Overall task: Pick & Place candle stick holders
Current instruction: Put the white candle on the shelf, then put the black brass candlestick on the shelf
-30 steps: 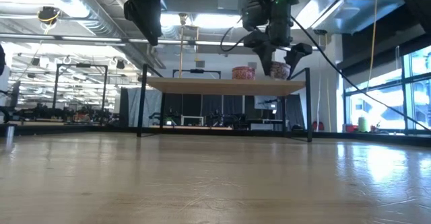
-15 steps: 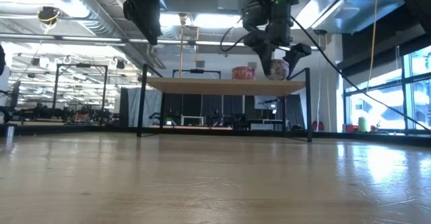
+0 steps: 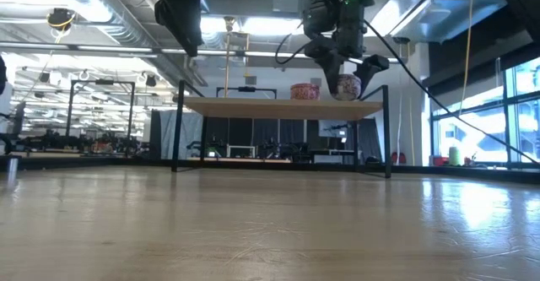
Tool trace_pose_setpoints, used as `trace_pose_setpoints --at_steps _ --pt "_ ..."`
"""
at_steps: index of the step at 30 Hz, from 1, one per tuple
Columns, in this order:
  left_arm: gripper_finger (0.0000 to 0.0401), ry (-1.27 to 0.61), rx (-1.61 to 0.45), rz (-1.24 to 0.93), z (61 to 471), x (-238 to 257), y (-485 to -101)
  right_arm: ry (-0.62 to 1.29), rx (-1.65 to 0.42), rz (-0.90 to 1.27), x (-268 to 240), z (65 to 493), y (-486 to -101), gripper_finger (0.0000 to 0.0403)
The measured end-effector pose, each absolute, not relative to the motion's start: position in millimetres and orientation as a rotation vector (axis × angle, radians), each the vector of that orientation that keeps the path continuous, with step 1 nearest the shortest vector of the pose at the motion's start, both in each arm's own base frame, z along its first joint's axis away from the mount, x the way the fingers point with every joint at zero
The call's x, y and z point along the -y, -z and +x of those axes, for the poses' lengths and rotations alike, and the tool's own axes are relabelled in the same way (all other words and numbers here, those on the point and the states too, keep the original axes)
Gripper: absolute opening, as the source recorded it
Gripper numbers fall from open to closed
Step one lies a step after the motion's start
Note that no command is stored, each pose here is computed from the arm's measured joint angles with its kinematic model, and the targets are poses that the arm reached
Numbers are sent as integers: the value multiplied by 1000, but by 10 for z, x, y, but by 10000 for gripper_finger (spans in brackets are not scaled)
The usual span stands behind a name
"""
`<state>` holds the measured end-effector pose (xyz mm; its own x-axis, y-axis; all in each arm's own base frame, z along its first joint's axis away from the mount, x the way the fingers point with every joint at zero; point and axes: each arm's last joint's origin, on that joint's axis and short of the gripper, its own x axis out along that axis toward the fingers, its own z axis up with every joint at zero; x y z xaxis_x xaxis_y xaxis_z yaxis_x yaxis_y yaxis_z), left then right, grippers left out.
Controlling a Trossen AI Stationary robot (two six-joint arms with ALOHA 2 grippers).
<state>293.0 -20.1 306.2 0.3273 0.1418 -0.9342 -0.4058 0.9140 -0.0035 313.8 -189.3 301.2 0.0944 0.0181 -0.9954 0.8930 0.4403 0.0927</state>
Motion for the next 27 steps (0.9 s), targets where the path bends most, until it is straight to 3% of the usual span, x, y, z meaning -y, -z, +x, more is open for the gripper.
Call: trace_pose_setpoints --at_steps 6,17,27 --pt "198 -368 -1186 -262 2930 201 -3062 803 -1312 910 1897 3143 -3013 331" --pt "198 -371 -1185 -263 2930 201 -3063 791 -1310 912 1895 3146 -3014 395" --pt "198 -372 -1184 -264 2930 201 -3063 776 -1298 913 1967 3116 -3017 399"
